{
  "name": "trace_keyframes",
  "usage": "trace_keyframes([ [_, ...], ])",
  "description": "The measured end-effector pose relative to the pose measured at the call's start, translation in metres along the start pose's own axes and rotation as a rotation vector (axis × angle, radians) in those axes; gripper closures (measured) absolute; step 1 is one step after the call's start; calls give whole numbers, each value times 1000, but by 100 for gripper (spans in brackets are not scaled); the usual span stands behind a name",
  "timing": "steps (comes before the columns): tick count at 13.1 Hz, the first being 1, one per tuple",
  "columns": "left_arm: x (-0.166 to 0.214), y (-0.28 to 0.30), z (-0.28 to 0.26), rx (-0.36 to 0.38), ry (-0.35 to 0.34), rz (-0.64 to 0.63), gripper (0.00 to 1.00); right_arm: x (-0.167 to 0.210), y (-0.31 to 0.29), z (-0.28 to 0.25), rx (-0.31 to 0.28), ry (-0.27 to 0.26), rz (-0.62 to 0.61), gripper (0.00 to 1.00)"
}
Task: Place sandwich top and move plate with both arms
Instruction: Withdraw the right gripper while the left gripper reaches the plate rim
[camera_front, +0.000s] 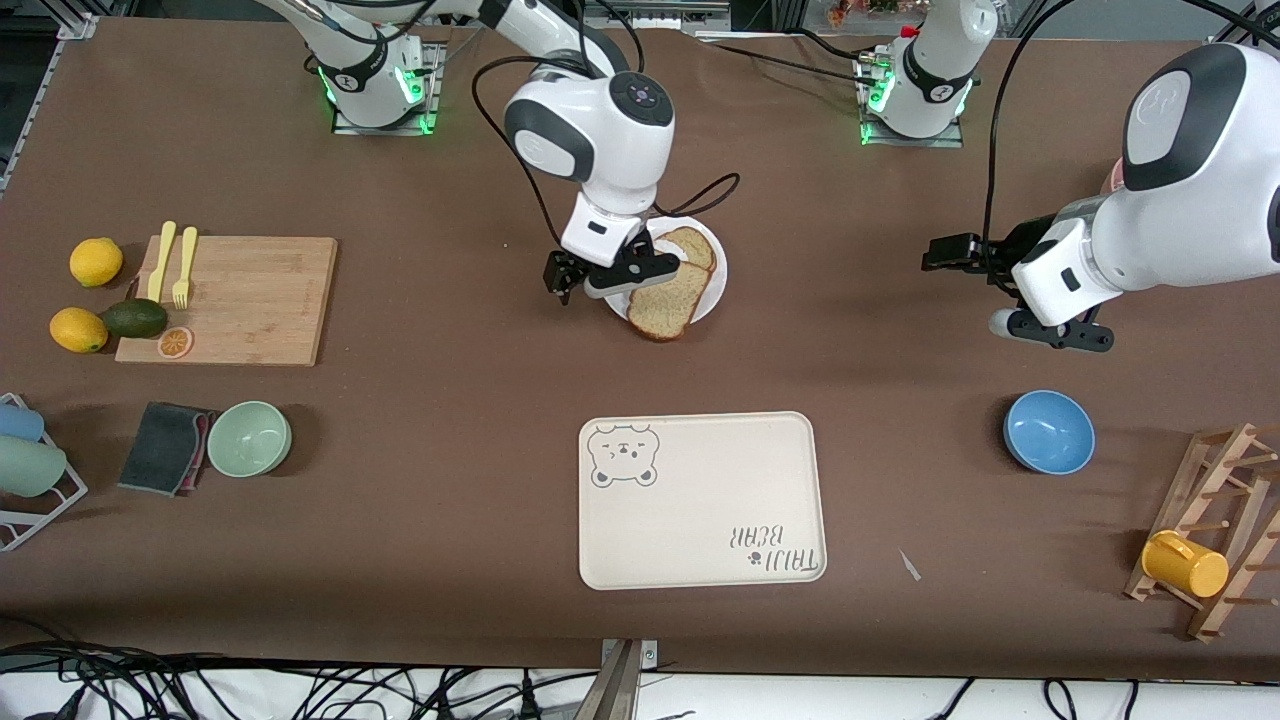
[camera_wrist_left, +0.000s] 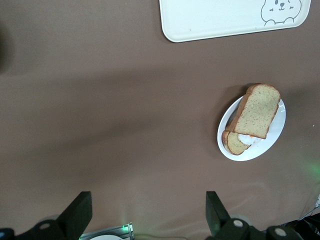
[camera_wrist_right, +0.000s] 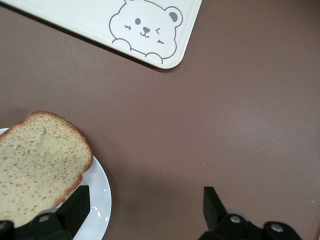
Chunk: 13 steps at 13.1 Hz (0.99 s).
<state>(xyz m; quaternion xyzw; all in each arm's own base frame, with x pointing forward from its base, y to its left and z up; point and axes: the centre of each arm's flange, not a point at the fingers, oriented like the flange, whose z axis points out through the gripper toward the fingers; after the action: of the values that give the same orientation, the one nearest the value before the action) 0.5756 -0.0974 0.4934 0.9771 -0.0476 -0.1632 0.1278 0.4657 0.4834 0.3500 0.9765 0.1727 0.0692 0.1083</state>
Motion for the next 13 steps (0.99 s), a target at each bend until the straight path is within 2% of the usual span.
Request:
trace_keyframes([
  [5, 27, 11, 43, -192, -86, 9, 3, 41, 137, -38, 143, -71, 222, 0],
  [6, 37, 10, 58, -229, -103, 32, 6, 44, 168, -48, 159, -76, 274, 0],
  [9, 67, 4, 110, -388, -155, 99, 10, 42, 233, -71, 134, -85, 376, 0],
  [10, 78, 0, 129, -419, -158, 131, 11, 39, 249, -74, 121, -100, 400, 0],
  [11, 85, -5, 148, -441, -153, 167, 17, 36, 268, -73, 105, -120, 428, 0],
  [12, 88, -9, 167, -479, -149, 195, 18, 34, 290, -72, 95, -130, 453, 0],
  [13, 88, -10, 188, -527, -151, 215, 25, 33, 315, -74, 108, -131, 462, 0],
])
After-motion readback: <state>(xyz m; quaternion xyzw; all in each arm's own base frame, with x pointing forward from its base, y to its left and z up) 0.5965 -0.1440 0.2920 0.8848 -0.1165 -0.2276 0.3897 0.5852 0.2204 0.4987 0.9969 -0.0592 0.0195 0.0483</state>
